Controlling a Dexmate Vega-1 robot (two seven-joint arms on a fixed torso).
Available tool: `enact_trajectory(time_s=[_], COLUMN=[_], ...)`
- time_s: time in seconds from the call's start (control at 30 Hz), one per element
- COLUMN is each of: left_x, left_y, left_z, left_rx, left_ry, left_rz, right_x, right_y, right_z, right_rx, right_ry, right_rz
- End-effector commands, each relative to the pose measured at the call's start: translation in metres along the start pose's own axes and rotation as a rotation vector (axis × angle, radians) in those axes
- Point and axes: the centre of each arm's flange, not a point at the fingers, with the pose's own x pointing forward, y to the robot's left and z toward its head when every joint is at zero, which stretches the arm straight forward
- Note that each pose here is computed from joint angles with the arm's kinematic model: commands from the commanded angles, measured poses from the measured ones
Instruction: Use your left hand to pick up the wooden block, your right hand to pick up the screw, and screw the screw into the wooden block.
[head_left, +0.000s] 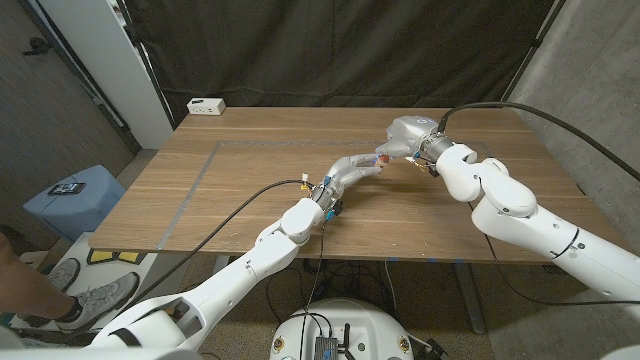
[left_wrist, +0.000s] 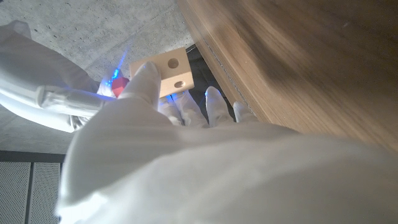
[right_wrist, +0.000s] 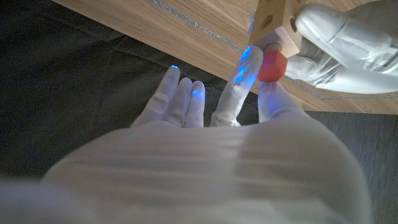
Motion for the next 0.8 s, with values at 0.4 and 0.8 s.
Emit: enact_trajectory(time_s=[0.4,0.8], left_x=[-0.0017,-0.0022], left_y=[0.0034,0.0072], left_z=[-0.0017,-0.0012], left_rx=[-0.005,-0.028], left_ry=[0.008,0.005], left_rz=[0.011,0.03], right_x=[-0.0008,-0.0072], right_y=[0.0005,-0.0077], right_z=[0.0,-0.006], right_rx=[0.031,0.064], right_ry=[0.027,0.036], right_rz=[-0.004,-0.029])
